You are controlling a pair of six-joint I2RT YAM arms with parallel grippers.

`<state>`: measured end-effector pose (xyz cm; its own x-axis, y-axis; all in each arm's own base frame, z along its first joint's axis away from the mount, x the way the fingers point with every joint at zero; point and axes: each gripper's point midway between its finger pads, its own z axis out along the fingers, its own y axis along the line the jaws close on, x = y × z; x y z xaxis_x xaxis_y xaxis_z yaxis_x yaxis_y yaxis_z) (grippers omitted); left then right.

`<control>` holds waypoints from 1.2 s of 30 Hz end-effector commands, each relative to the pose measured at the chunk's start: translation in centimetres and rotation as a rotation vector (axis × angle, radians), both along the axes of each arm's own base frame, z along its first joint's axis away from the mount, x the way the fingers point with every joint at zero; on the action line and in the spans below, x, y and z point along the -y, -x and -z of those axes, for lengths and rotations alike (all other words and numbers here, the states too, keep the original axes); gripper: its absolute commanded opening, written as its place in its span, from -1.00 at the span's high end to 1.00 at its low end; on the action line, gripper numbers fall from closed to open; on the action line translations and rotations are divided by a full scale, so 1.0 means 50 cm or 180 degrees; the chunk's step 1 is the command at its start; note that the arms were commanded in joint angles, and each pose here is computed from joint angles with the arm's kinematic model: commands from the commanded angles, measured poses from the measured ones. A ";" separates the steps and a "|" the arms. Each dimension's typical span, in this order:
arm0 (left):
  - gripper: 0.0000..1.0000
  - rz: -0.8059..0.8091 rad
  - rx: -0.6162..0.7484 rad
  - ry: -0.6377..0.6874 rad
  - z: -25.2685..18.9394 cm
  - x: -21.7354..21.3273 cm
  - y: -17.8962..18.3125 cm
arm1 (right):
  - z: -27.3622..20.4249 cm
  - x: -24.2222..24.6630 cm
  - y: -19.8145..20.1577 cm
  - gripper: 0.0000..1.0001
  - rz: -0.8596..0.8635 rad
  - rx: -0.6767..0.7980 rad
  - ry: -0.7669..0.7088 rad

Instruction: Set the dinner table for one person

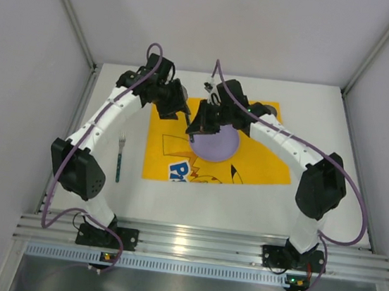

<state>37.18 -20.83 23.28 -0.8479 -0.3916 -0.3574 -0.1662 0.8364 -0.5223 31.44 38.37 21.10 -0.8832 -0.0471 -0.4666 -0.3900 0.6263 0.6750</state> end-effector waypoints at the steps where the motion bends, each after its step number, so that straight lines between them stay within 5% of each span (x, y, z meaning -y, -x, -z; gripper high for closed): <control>1: -0.21 -0.0030 0.0298 -0.0059 -0.059 -0.026 0.018 | -0.056 0.063 -0.037 1.00 0.0252 0.0279 0.0124; 3: -0.59 -0.0110 0.0359 -0.0216 -0.059 -0.053 0.022 | -0.040 0.096 -0.047 1.00 0.0323 0.0333 0.0279; 7: -0.78 -0.0238 0.0431 -0.0343 -0.060 -0.102 0.032 | -0.020 0.213 -0.066 1.00 0.0619 0.0329 0.0492; 14: -0.79 -0.0435 0.0263 -0.0629 -0.015 -0.199 0.054 | 0.101 0.434 -0.060 1.00 0.1113 -0.0113 0.0885; 36: -0.72 -0.0657 0.0007 -0.0738 0.059 -0.272 0.065 | 0.244 0.423 -0.068 1.00 0.0861 -0.0884 0.0855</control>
